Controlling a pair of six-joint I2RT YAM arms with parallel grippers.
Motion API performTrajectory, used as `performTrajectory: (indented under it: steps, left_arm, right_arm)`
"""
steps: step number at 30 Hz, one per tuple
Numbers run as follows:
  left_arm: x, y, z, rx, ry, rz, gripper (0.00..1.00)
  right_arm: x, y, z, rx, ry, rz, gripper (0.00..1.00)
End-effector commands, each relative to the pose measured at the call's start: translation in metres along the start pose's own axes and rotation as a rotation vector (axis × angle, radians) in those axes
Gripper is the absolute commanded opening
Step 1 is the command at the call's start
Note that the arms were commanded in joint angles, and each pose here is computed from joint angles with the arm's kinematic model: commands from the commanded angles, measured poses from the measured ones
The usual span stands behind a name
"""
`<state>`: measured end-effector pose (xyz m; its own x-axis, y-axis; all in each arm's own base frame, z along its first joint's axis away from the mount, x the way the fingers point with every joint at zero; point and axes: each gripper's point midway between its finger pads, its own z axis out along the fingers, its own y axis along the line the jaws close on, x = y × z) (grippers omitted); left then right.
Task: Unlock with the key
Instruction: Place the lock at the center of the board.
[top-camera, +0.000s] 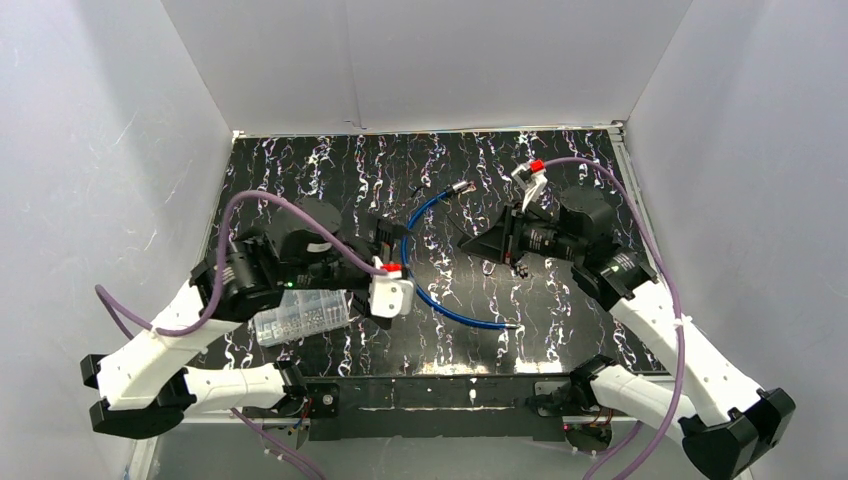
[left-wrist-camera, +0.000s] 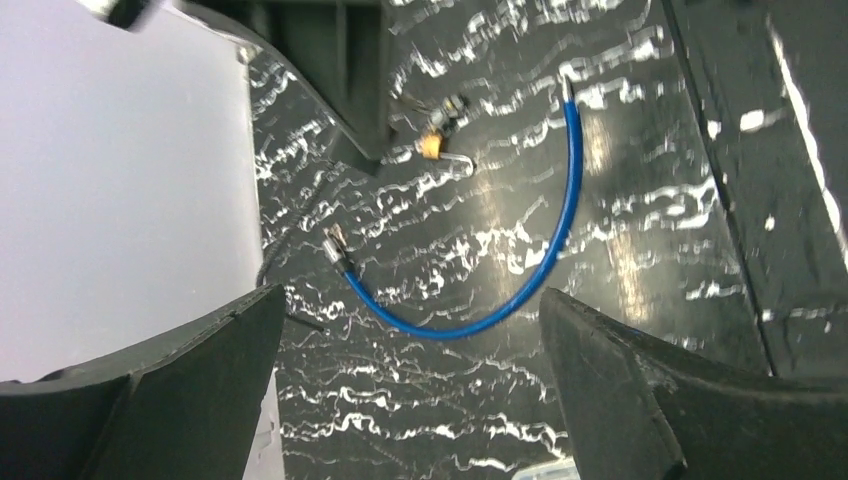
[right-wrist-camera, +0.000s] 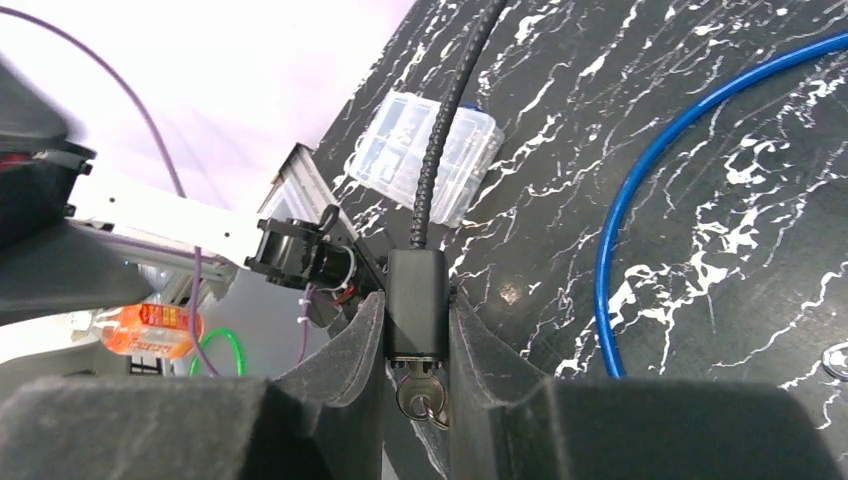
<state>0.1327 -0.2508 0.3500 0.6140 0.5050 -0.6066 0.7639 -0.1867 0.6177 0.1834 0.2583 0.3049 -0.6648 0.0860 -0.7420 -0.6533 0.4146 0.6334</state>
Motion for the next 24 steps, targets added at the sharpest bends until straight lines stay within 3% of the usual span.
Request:
performTrajectory:
  steps: [1, 5, 10, 15, 19, 24]
  left_arm:
    - [-0.04, 0.016, -0.024, -0.057, -0.137, -0.168, 0.98]
    - [-0.057, 0.044, -0.038, -0.142, -0.185, -0.285, 0.98]
    - [-0.056, 0.093, -0.05, -0.362, -0.193, -0.412, 0.98]
    - [-0.012, 0.12, -0.05, -0.548, -0.043, -0.563, 0.98]
    - [0.041, 0.118, -0.045, -0.601, 0.139, -0.701, 0.98]
    - [0.099, 0.122, -0.053, -0.654, 0.257, -0.874, 0.98]
  right_arm:
    - [-0.01, -0.015, 0.011, 0.032, -0.049, -0.022, 0.01]
    - [-0.001, -0.03, 0.025, 0.037, -0.023, -0.005, 0.01]
    - [0.019, -0.04, 0.039, 0.004, 0.036, 0.061, 0.01]
    - [0.035, -0.053, 0.049, -0.004, 0.054, 0.114, 0.01]
    - [0.054, -0.076, 0.054, 0.056, 0.076, 0.145, 0.01]
    - [0.078, -0.108, 0.061, 0.151, 0.123, 0.177, 0.01]
